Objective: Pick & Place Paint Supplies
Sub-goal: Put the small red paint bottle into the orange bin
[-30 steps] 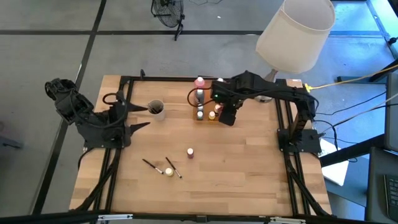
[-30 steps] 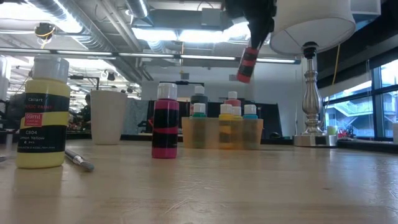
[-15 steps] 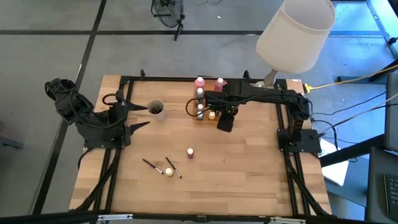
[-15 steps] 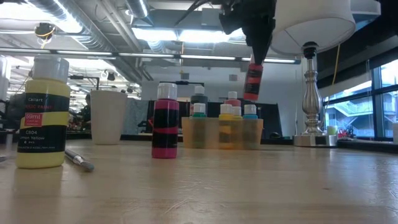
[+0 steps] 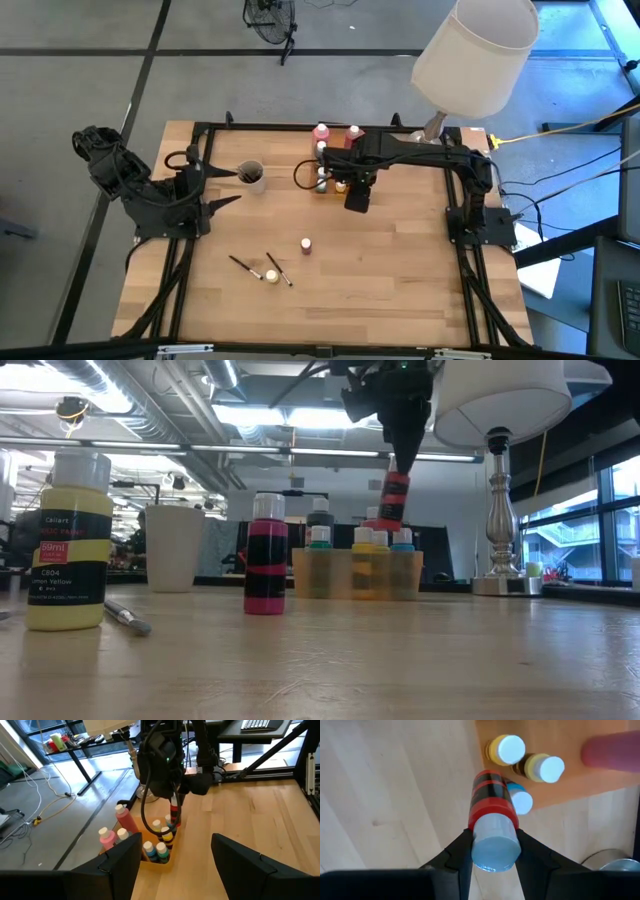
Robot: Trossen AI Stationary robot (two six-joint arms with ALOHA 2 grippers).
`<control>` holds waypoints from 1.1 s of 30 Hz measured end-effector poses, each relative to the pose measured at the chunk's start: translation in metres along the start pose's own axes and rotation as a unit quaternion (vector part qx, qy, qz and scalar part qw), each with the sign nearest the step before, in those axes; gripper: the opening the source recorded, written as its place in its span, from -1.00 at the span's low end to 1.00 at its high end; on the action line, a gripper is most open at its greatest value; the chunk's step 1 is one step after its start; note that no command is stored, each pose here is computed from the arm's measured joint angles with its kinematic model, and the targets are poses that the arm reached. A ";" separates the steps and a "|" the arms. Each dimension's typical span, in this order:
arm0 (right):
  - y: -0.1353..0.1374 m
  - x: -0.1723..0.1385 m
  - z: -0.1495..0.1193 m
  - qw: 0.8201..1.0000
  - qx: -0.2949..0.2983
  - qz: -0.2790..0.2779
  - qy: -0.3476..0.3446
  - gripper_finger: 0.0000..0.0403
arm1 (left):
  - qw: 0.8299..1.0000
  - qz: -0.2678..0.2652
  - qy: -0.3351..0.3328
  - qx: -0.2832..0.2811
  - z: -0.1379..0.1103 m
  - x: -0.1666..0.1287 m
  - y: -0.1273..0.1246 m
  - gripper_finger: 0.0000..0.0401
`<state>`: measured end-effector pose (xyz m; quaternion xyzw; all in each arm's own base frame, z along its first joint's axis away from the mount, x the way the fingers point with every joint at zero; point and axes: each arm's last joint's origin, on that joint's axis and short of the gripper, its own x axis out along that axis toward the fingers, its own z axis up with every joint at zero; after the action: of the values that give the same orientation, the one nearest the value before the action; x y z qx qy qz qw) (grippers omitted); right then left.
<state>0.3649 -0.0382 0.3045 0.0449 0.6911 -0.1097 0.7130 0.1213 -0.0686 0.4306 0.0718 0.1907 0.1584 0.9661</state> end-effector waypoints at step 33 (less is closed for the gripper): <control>-0.004 0.020 0.011 0.997 -0.049 -0.050 0.020 -0.40 | 1.000 0.000 0.000 0.008 0.000 0.000 0.000 0.17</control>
<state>0.3755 -0.0464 0.2857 -0.0230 0.7111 -0.1102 0.6941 0.1212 -0.0686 0.4305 0.0793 0.1920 0.1568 0.9655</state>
